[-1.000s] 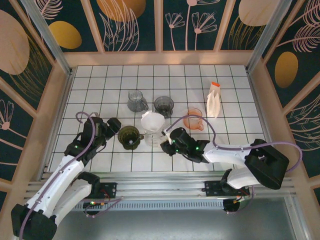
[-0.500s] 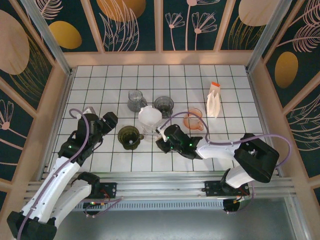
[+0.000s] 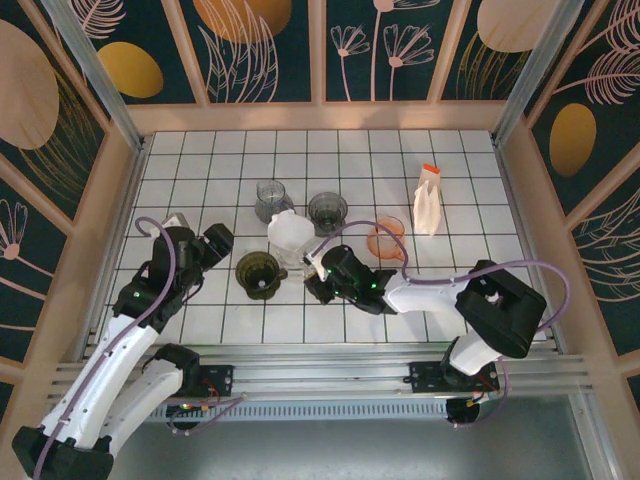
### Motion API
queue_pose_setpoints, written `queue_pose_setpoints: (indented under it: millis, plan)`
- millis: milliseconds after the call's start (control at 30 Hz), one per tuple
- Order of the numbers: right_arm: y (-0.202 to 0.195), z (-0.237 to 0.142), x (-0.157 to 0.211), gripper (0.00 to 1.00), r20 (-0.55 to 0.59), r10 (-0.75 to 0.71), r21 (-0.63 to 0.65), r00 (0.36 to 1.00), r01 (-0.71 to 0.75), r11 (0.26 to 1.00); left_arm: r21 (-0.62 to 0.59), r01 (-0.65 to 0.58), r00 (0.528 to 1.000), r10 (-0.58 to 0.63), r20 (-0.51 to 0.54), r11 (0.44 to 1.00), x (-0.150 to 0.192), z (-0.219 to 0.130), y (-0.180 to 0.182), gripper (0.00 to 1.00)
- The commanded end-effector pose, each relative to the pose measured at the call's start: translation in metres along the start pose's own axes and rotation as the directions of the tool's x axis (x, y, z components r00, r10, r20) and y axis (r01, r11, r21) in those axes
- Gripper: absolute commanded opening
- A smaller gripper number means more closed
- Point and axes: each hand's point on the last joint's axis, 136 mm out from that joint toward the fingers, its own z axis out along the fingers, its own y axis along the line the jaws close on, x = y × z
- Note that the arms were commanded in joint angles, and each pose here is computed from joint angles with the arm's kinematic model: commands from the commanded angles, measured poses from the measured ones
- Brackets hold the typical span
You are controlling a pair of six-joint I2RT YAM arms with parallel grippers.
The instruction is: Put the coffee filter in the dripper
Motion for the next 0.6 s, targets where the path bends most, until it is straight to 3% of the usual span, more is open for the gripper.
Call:
queue_pose_setpoints:
  millis: [0,567]
  plan:
    - [0.010,0.004,-0.022,0.07,0.046,-0.036,-0.048,0.998,0.039,0.998,0.000,-0.020,0.999,0.020,0.035,1.000,-0.011,-0.008,-0.004,0.81]
    - [0.022,0.046,-0.059,0.07,0.053,-0.077,-0.118,0.996,0.082,0.990,0.001,-0.044,0.993,0.044,0.108,0.999,-0.036,-0.032,-0.015,0.82]
